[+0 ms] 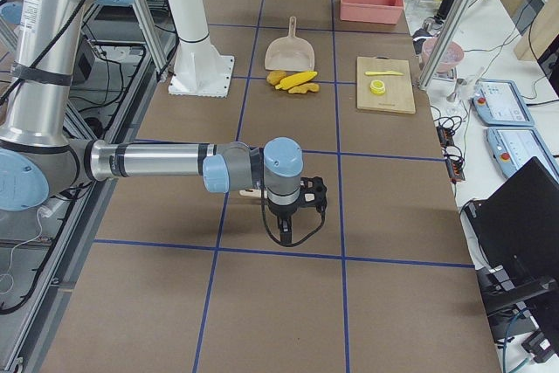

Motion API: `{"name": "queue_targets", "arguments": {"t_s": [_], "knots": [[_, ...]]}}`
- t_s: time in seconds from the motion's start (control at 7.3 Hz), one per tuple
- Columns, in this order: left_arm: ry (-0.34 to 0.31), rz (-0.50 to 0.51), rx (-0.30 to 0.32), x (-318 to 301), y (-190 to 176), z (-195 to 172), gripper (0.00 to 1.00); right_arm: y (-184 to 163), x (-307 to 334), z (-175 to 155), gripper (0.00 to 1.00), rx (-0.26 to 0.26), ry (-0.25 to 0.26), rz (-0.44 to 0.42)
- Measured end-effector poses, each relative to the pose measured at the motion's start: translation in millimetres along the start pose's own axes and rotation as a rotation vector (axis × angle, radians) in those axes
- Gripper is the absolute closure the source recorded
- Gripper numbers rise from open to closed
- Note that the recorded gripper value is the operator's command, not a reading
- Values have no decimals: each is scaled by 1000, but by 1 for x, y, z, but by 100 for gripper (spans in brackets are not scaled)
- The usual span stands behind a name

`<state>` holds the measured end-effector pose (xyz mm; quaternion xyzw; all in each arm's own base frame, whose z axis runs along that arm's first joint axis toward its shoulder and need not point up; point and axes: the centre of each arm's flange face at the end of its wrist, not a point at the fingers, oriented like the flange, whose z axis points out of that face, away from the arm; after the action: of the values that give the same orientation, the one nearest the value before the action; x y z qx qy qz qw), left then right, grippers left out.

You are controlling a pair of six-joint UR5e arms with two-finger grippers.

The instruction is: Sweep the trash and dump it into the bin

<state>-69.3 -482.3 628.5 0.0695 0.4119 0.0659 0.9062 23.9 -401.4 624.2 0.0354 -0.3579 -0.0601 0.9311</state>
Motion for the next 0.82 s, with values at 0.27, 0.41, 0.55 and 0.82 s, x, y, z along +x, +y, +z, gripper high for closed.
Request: {"name": "queue_targets", "arguments": {"t_s": [0.27,0.41,0.55,0.82], "knots": [[10,85,26,53,-32,4,2,1,1,1,0,-3,-1,3],[24,134,41,100,-55,2,2,1,0,1,0,-3,-3,3],[47,221,55,160,-81,0,2,1,0,1,0,-3,-7,2],[107,391,79,284,-126,0,2,1,-1,1,0,-3,-12,2]]}}
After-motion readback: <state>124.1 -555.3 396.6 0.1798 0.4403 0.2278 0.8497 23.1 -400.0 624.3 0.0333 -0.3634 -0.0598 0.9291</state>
